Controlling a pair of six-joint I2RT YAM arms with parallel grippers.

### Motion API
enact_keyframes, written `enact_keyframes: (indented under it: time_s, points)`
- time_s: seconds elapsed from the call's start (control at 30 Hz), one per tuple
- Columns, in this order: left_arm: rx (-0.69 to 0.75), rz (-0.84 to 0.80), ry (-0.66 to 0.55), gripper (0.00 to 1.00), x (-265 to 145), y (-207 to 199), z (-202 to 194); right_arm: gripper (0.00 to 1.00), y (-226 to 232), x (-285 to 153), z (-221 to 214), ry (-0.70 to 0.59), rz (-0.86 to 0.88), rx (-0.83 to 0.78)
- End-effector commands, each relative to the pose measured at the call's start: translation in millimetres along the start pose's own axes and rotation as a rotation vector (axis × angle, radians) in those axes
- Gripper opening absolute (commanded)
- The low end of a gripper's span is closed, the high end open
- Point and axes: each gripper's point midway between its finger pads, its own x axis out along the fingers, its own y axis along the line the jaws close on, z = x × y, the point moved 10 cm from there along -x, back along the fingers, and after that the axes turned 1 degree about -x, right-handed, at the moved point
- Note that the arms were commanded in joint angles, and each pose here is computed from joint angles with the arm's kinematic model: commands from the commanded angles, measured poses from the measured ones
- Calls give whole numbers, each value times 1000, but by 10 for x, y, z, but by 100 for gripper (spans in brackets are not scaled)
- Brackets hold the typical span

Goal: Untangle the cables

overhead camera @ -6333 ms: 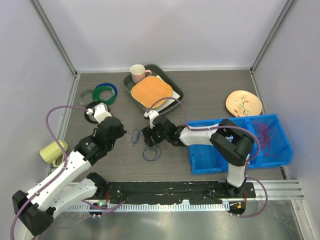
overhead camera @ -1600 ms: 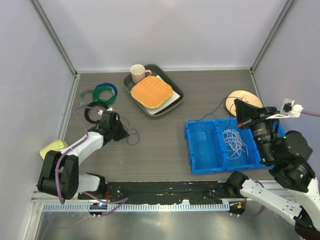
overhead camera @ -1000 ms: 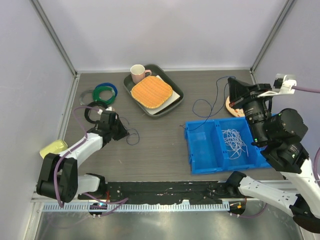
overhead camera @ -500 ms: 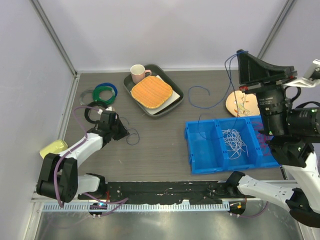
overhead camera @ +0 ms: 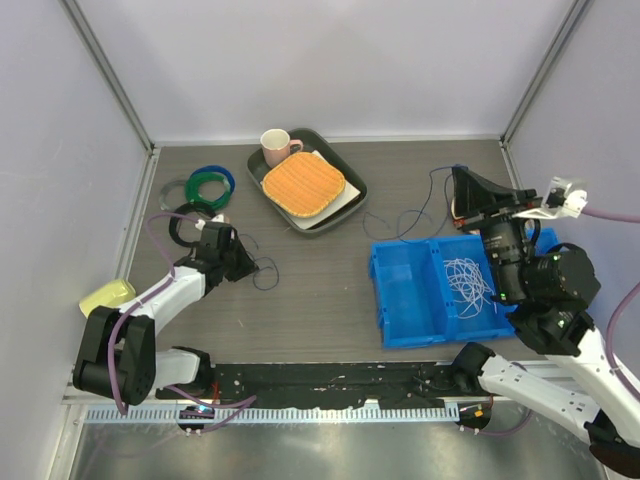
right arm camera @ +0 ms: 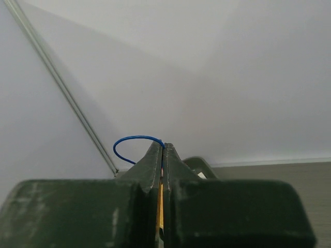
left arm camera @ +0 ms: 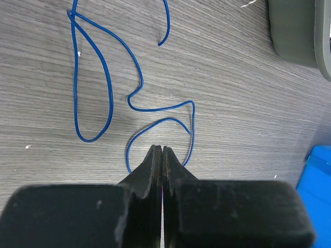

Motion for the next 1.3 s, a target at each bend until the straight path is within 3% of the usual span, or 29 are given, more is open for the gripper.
enact_keyframes:
  time_s: [0.0,0.37,0.53,0.8,1.07,1.27]
  points:
    - [12,-19,-35,0,10,-21,52,1,-95,-126,172,-80,-57,69]
    - [13,-18,-35,0,4,-18,44,1,-153,-232,21,14,-74,76]
    - [13,-18,-35,0,0,-16,41,1,-234,-336,-545,148,-86,98]
    - [10,-7,-37,0,-12,8,21,1,-727,-714,-1436,253,-398,75]
    - [8,-12,-31,0,-4,-12,36,1,-826,-958,-1942,409,-353,84]
    - [8,-37,-17,0,-44,-39,31,2,-970,-1043,-2223,550,-526,-51]
